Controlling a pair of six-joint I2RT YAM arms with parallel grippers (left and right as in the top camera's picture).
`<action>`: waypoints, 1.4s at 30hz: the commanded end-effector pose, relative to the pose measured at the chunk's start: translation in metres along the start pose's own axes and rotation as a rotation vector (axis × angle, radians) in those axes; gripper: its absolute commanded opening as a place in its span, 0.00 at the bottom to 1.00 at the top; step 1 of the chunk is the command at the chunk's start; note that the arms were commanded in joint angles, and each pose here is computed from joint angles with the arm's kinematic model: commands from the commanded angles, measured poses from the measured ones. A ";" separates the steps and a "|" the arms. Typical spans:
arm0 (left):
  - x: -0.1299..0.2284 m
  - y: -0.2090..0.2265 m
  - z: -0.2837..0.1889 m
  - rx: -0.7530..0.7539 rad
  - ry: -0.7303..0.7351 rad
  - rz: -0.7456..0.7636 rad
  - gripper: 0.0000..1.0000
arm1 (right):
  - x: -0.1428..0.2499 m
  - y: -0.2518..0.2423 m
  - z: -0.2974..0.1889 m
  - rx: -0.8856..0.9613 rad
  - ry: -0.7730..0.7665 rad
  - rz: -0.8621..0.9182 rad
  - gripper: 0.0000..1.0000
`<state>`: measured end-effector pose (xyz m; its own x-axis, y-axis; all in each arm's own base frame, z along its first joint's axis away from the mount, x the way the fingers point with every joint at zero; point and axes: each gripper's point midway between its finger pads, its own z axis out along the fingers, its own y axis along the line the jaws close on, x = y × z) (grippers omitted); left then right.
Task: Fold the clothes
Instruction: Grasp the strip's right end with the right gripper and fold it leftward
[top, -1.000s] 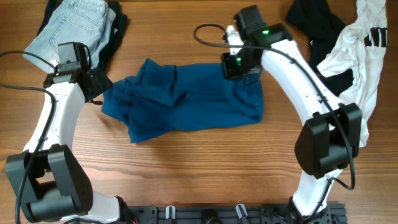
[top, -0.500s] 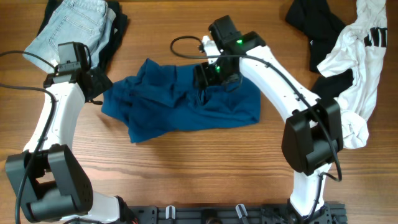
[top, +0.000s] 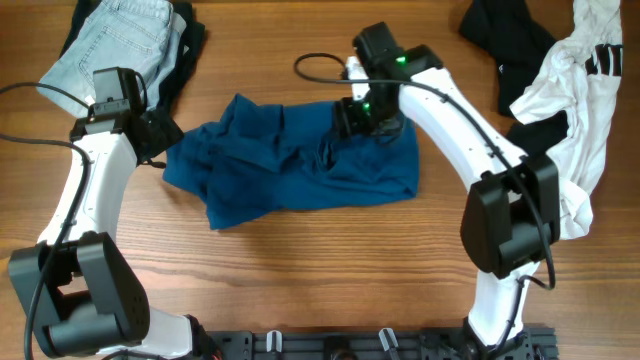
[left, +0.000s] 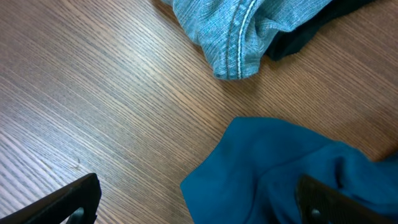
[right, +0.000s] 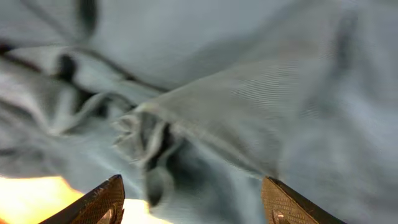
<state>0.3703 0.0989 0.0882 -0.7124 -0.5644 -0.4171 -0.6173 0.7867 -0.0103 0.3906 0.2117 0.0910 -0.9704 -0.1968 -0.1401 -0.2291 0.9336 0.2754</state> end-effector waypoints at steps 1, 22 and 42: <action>-0.007 -0.004 -0.004 0.020 -0.016 0.009 1.00 | -0.002 -0.010 -0.010 0.065 -0.044 0.028 0.67; -0.011 -0.006 -0.004 0.027 -0.031 0.006 1.00 | -0.049 -0.008 0.052 -0.012 -0.169 -0.038 0.06; -0.015 -0.008 -0.004 0.036 -0.049 0.002 1.00 | -0.064 0.027 -0.004 -0.164 -0.251 -0.290 0.39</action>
<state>0.3788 0.0998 0.0918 -0.6972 -0.5613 -0.4460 -0.6149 0.7880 -0.0306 0.4347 0.2476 0.0438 -0.8787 -0.3492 -0.3254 -0.4540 0.8221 0.3437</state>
